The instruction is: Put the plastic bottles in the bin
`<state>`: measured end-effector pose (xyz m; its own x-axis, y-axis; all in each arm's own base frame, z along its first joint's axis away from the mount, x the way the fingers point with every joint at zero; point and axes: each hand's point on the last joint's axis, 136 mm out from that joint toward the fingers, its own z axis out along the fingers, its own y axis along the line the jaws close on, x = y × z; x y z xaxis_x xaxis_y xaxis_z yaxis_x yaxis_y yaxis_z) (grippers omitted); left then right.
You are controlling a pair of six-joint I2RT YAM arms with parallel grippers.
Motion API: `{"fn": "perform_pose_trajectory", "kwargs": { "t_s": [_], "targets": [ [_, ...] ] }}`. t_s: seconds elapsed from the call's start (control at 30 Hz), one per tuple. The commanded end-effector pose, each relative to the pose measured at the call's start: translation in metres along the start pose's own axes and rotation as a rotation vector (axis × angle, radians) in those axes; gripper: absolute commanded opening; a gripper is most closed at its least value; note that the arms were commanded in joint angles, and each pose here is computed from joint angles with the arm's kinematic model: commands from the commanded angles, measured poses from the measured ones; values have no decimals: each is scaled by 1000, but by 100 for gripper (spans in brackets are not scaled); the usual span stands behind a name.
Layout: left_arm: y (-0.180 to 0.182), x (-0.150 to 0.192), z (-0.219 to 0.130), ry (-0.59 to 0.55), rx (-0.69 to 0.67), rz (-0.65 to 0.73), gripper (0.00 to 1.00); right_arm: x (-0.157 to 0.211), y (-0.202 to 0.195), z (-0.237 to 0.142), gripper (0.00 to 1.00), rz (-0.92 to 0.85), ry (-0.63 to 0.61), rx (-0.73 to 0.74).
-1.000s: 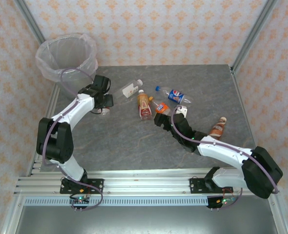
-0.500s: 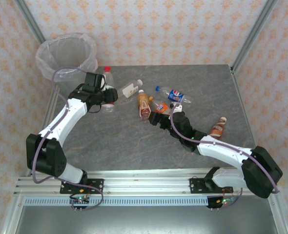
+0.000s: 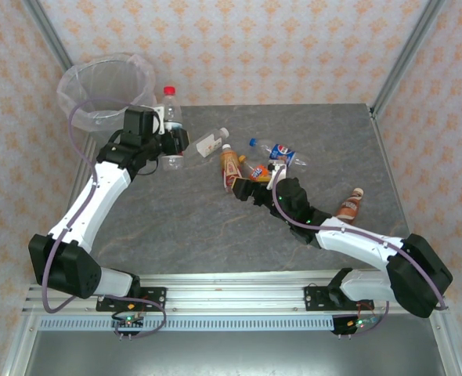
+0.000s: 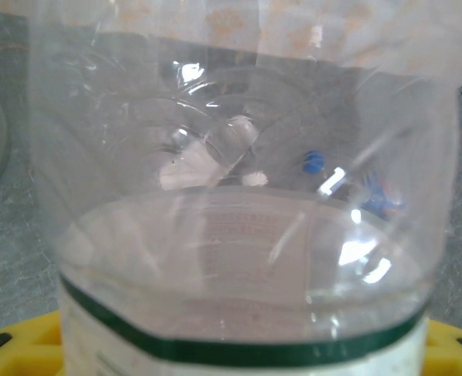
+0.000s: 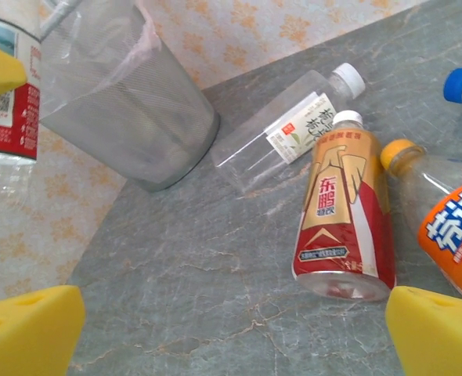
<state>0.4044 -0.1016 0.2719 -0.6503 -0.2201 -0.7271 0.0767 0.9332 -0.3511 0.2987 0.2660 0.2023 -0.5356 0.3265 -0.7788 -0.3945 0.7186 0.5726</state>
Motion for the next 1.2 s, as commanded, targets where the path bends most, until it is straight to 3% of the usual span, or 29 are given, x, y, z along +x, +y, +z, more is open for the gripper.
{"fn": "perform_pose_trajectory", "kwargs": {
  "t_s": [0.0, 0.33, 0.9, 1.17],
  "targets": [
    [0, -38, -21, -136, -35, 19, 54, -16, 17, -2, 99, -57, -59, -76],
    [21, -83, -43, -272, -138, -7, 53, -17, 15, -8, 99, -142, -79, -73],
    [65, -160, -64, -431, -317, -94, 51, -17, 7, -8, 99, -134, -86, -32],
    [105, -192, -71, -507, -490, -180, 52, -20, 5, -14, 99, -121, -104, -22]
  ]
}}
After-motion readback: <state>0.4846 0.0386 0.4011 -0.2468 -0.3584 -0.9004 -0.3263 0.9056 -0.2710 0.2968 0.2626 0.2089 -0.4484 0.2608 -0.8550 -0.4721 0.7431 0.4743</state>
